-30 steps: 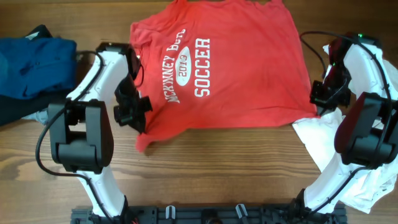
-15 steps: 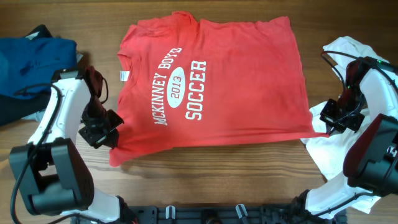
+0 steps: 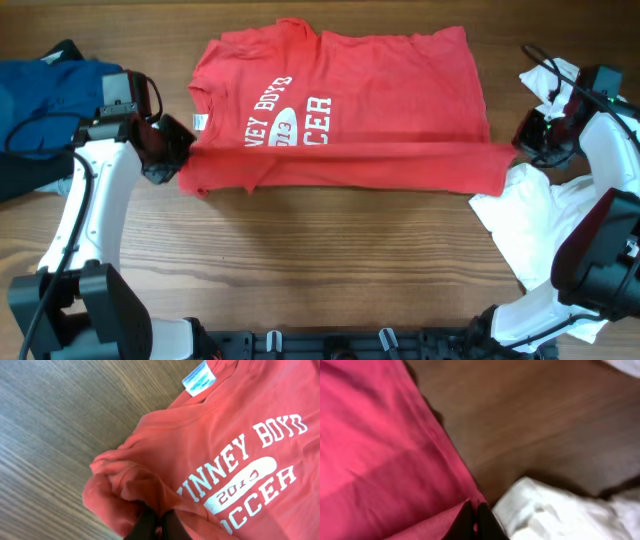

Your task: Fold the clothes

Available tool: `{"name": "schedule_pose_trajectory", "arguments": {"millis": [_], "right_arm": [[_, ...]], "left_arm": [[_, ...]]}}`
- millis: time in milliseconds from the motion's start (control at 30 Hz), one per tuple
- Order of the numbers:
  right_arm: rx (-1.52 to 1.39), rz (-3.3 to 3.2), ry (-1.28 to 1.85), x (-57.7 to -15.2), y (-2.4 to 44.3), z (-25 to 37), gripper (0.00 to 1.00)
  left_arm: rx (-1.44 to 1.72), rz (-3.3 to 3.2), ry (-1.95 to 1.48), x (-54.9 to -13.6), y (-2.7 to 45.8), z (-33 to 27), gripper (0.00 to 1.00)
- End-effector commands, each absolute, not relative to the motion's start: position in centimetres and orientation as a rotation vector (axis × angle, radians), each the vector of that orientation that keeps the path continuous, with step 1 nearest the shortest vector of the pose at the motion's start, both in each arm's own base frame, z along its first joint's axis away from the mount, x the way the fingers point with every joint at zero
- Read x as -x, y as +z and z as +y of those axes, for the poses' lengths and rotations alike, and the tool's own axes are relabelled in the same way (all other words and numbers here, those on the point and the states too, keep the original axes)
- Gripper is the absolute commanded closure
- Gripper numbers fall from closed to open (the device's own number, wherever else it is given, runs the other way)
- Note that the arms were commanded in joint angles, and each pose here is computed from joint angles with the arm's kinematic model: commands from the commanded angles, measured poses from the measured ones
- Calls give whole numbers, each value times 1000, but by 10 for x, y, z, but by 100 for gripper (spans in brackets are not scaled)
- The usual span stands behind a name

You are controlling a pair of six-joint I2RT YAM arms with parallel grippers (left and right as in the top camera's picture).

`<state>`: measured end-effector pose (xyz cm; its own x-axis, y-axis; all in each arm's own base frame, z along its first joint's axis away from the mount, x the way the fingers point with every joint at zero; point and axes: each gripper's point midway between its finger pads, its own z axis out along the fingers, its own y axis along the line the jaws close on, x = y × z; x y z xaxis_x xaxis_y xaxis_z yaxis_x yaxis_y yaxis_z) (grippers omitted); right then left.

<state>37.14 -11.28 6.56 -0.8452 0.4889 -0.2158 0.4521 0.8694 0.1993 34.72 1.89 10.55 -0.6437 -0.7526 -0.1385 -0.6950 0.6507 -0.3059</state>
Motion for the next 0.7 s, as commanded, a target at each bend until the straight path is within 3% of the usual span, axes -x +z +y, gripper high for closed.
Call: {"name": "schedule_pose_trajectory", "arguments": {"millis": [0, 400, 433, 467, 500, 567, 667], "right_arm": [[-578, 2736, 230, -388, 80, -99, 96], [-460, 2758, 203, -414, 43, -86, 95], [-462, 2771, 206, -413, 38, -86, 89], [-462, 2773, 206, -412, 37, -86, 83], [-461, 2772, 206, -413, 37, -86, 73], [-462, 2773, 206, -412, 37, -86, 60], [-450, 2773, 250, -413, 38, -80, 60]], "left_arm": [[1197, 2614, -321, -359, 90, 22, 96], [1145, 2631, -335, -389, 50, 11, 95], [1145, 2630, -335, -389, 50, 11, 89], [1145, 2630, -335, -389, 50, 11, 57], [1144, 2630, -336, -389, 50, 11, 46], [1106, 2627, -338, -390, 56, 11, 39], [993, 2580, -349, -389, 93, 11, 38]]}}
